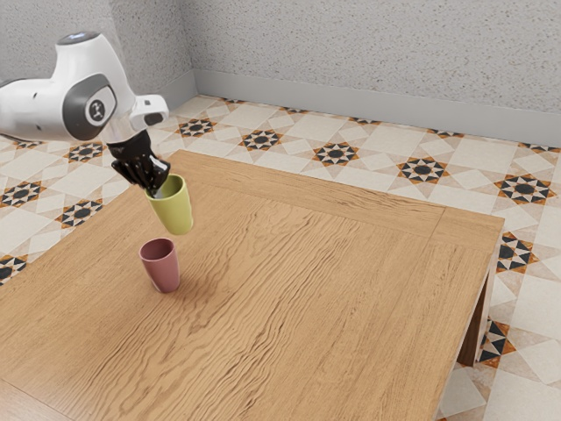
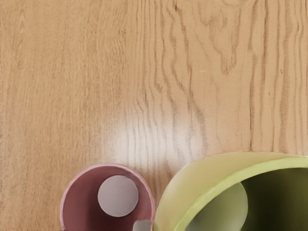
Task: Place the right cup onto the left cup
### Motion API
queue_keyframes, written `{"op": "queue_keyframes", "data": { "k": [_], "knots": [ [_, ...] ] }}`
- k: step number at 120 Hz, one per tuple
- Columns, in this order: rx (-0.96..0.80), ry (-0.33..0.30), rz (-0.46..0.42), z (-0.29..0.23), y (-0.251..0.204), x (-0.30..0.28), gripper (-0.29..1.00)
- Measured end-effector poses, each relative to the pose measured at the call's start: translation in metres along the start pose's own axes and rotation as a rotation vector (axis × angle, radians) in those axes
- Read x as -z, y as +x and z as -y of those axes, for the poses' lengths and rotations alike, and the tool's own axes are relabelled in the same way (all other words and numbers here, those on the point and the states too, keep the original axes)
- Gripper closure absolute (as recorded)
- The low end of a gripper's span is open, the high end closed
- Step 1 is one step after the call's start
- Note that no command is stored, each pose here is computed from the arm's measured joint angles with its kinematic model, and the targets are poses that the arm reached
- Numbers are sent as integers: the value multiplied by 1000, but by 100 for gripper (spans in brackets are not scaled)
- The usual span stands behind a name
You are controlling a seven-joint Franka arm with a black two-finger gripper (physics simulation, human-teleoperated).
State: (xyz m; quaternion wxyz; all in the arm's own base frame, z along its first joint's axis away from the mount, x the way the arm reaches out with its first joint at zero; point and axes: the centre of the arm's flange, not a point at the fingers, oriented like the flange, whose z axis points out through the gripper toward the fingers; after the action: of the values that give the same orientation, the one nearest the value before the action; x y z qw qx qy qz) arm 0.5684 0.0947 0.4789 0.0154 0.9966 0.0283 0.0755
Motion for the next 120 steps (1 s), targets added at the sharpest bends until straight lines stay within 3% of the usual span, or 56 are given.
{"op": "queue_keyframes", "data": {
  "k": [30,120],
  "knots": [
    [64,15,53,48,-5,-26,79],
    [58,22,82,61,-4,-48,79]
  ]
}}
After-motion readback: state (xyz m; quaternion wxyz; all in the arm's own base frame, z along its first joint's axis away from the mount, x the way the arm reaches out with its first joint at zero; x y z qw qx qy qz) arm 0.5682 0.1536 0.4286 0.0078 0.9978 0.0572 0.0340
